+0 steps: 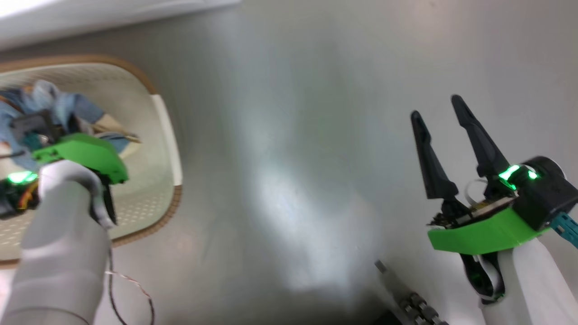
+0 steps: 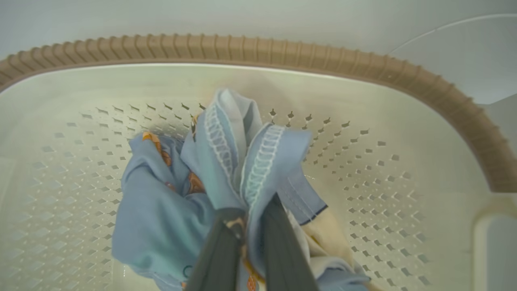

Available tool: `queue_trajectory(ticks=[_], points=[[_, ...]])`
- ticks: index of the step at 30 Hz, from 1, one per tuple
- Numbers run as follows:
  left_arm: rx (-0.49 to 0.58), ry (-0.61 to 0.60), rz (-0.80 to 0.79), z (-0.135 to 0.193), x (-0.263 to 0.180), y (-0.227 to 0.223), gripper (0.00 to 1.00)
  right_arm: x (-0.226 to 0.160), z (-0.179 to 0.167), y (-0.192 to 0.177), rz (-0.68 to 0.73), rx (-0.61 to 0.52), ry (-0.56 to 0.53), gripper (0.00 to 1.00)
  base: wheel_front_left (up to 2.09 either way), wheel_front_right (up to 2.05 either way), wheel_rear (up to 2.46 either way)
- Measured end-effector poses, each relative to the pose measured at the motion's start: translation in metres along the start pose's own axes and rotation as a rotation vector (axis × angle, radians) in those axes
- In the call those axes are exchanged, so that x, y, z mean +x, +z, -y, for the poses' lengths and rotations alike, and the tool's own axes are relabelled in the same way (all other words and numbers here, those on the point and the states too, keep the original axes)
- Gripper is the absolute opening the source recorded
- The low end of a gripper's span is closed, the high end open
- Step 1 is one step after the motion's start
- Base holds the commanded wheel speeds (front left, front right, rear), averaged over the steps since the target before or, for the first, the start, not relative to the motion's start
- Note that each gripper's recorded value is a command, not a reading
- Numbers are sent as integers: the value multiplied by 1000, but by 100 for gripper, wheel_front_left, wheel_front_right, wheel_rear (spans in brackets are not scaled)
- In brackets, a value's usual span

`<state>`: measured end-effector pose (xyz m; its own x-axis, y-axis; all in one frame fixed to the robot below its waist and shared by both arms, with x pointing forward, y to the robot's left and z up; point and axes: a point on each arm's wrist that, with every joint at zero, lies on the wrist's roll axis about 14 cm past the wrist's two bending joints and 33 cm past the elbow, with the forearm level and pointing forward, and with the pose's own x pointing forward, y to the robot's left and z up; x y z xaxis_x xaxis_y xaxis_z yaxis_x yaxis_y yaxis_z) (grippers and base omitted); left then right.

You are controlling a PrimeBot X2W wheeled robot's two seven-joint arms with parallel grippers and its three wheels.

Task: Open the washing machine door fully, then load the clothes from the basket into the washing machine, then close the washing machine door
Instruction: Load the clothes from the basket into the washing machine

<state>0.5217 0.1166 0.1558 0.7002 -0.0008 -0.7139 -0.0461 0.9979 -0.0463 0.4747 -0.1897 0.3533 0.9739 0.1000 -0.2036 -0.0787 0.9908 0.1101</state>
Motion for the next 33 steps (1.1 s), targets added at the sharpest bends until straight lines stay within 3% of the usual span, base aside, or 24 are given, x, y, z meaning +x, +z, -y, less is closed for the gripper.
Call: queue_trajectory(ticks=[6,17,33], points=[[-70,-8,174,-1,-42,46,0,-9,-4,14,17,-22,18,100,0,0,0],[-96,-20,406,-10,-139,93,0,-31,-20,46,40,-42,47,100,0,0,0],[-40,-90,632,-15,-270,115,0,-81,-64,98,121,-16,122,100,0,0,0]])
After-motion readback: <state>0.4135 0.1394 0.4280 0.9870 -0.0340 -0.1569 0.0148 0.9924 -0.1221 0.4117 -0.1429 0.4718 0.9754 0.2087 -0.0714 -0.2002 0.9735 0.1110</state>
